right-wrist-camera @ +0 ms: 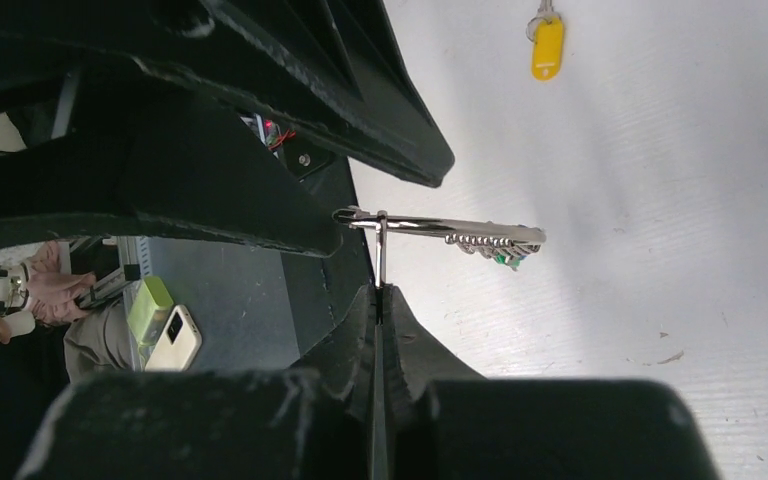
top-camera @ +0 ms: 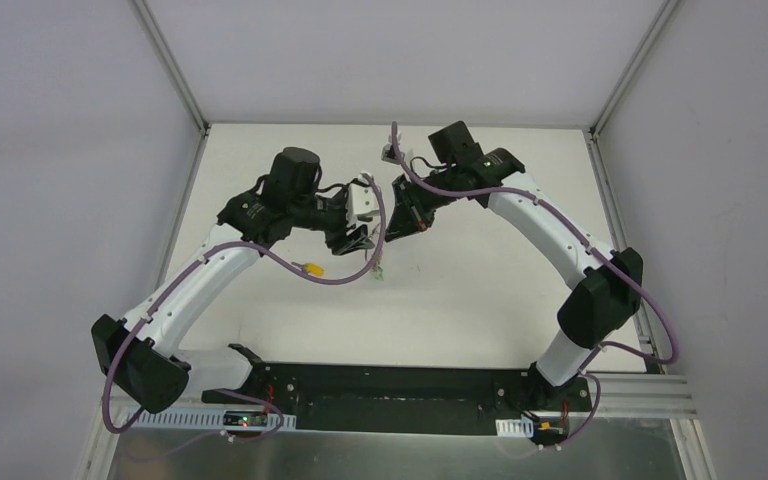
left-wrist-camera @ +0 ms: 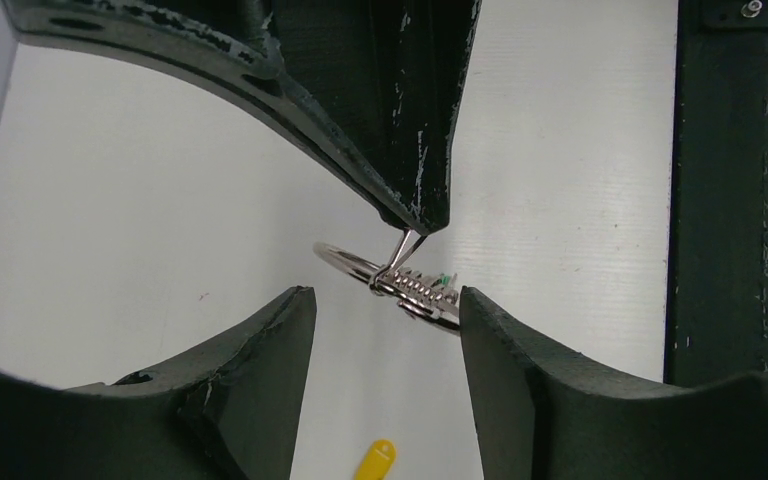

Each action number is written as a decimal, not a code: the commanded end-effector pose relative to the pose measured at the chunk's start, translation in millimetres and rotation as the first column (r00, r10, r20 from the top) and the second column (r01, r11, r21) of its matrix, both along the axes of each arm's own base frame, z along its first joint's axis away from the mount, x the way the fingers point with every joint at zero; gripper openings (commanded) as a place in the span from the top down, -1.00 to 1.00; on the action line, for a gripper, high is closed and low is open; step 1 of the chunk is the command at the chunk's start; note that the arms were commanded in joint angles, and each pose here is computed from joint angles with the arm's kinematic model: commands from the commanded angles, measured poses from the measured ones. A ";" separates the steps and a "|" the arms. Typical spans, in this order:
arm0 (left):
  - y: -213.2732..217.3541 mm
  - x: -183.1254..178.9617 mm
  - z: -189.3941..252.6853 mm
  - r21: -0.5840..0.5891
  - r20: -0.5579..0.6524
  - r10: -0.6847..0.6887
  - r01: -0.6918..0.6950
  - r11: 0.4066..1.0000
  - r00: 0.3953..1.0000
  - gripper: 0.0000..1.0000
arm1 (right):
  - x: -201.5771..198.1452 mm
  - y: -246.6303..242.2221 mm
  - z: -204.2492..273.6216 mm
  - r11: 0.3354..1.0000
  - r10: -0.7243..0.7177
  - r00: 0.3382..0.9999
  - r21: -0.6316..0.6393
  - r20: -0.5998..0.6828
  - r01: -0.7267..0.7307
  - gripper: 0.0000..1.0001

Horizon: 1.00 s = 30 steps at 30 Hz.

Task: Put the keys on the keyring

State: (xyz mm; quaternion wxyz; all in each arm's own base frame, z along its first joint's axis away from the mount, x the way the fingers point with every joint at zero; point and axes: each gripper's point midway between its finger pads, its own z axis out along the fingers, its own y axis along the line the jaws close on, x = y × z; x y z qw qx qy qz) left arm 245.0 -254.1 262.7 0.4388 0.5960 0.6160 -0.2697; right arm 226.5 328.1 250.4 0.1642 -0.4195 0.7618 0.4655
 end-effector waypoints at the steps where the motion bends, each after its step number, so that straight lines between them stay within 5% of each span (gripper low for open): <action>1: -9.3 3.7 9.4 0.026 0.104 -0.046 0.044 0.999 0.993 -0.12 | -4.3 4.9 15.9 0.998 0.023 1.000 0.066 -0.011 -0.023 1.00; 12: -9.8 7.8 -2.3 0.102 0.159 -0.046 0.030 0.994 0.986 0.04 | -3.5 4.4 11.5 0.997 0.024 0.999 0.069 -0.043 -0.021 1.00; 30: -17.5 -3.1 -2.7 0.133 0.157 -0.119 0.098 0.986 0.980 0.61 | -0.4 5.4 10.4 0.997 0.015 0.996 0.074 -0.085 -0.009 1.00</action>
